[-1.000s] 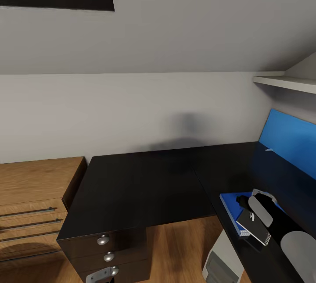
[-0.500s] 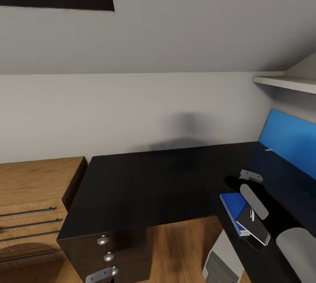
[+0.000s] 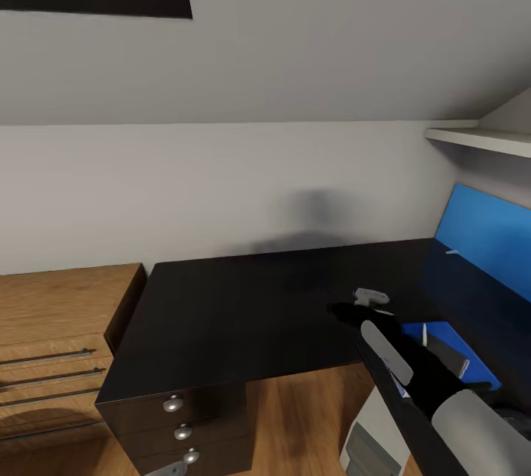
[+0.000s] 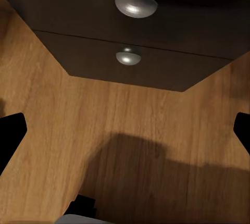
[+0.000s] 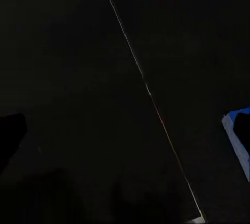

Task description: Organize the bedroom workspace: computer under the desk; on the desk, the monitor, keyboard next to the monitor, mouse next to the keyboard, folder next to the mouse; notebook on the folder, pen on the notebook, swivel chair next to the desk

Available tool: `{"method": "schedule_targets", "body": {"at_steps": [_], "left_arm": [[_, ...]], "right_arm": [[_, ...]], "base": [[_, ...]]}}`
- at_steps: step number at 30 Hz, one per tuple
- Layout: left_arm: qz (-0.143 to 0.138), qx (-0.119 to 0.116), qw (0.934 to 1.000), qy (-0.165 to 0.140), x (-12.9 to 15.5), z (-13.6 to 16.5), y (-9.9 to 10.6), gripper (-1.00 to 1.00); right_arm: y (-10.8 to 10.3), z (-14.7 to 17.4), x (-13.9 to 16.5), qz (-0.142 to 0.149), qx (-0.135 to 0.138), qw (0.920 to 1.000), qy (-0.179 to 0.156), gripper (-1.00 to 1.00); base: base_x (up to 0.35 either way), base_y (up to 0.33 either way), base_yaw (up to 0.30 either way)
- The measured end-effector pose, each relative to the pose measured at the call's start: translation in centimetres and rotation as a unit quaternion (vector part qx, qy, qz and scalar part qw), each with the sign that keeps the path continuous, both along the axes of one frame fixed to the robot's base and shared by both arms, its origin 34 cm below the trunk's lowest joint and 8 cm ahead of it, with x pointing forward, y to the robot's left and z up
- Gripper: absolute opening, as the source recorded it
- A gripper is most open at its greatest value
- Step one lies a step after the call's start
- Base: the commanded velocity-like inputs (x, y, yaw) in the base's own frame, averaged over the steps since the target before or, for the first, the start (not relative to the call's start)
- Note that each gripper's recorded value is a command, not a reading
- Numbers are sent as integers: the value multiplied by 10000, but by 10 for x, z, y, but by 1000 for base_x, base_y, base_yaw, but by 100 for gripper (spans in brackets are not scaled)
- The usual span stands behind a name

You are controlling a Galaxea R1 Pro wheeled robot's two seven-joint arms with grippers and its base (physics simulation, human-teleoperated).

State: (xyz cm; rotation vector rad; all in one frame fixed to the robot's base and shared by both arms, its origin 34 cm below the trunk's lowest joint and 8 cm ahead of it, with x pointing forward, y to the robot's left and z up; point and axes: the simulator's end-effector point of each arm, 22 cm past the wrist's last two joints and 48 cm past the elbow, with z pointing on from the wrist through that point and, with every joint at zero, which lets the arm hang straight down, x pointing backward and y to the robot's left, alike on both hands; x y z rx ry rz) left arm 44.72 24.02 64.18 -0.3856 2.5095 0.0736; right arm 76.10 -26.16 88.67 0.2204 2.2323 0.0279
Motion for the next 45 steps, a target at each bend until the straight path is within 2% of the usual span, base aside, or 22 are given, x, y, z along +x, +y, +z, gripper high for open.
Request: {"method": "schedule_targets", "body": {"at_steps": [1,2,18,26,35,45], "left_arm": [[1,2,10000,9,-1,-1,0,100],[3,3,10000,10,-1,-1,0,100],[8,11,10000,-26,1,2,2,100],[6,10,10000,-71,4,5,2,100],[0,-10,10000,-93,5,6,1,100],[-7,-16,10000,-88,5,5,1,100]], "right_arm": [[15,4,0,126,53,9999,-48,100],[18,6,0,153,63,9998,-60,100],[46,14,0,299,184,9993,-136,100],[62,14,-6,542,42,9984,-142,100],[73,21,-7,693,6,9973,-225,100],[74,21,-8,711,-1,9972,-239,100]], "base": [[0,0,0],[0,0,0],[0,0,66],[-38,26,184],[-220,161,57],[-287,179,0]]}}
